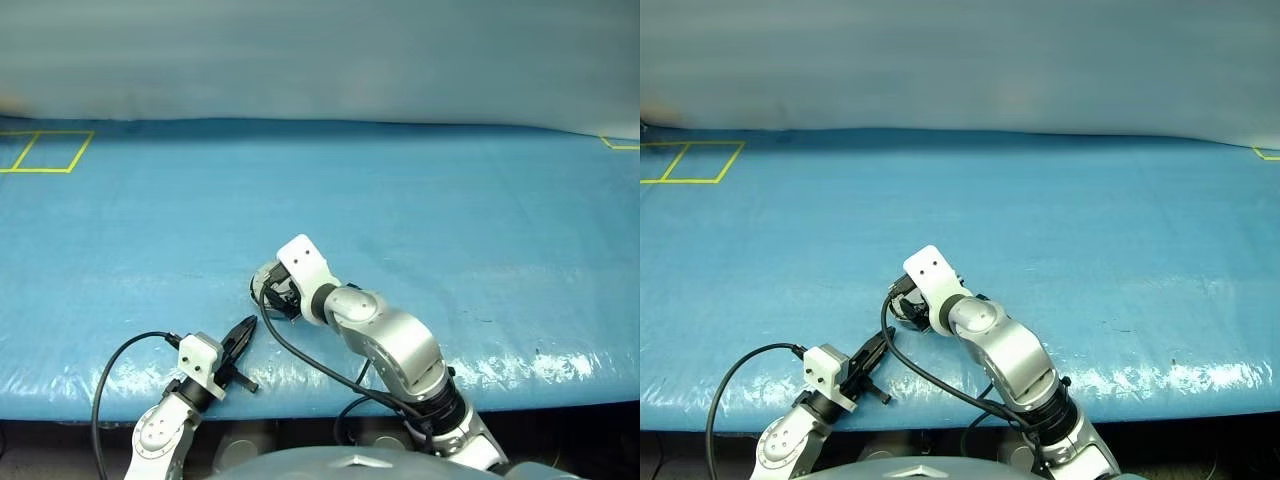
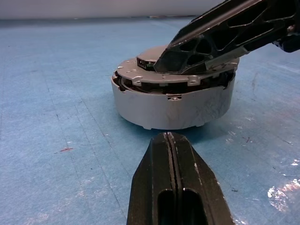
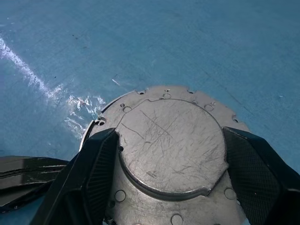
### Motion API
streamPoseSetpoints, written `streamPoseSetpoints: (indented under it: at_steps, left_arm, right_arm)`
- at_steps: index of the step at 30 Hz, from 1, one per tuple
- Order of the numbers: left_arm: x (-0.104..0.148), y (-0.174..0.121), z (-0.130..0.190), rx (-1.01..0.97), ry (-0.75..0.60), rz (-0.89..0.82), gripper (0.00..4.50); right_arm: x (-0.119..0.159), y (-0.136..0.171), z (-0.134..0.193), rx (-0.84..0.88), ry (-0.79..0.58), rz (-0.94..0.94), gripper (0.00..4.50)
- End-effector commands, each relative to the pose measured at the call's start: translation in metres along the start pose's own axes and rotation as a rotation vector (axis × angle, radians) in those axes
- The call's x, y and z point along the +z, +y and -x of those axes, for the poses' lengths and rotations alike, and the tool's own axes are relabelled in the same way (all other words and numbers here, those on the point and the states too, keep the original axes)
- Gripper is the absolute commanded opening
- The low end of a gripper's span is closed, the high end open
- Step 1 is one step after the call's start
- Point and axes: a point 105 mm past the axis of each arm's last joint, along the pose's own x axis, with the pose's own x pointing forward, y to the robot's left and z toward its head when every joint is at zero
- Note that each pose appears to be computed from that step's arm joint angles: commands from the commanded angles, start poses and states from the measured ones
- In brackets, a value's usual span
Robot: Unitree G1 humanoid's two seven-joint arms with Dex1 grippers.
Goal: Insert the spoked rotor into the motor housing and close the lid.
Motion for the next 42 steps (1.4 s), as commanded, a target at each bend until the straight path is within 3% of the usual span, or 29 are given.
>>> streamPoseSetpoints:
  at_steps: [1,9,19,42]
  left_arm:
    - [0.001,0.000,0.000,0.003,-0.015,0.002,0.00]
    - [0.000,0.001,0.000,0.000,-0.018,-0.003,0.00]
    - [0.005,0.001,-0.002,-0.001,-0.028,-0.012,0.00]
    - [0.025,0.019,-0.010,0.161,-0.085,-0.044,0.00]
  right_arm:
    - [0.004,0.003,0.006,0.048,-0.029,0.096,3.19]
    - [-0.005,0.003,0.009,0.092,-0.009,0.169,3.19]
    - [0.006,0.011,0.005,0.101,-0.026,0.027,3.19]
    - [0.001,0.011,0.004,0.090,0.007,0.030,3.19]
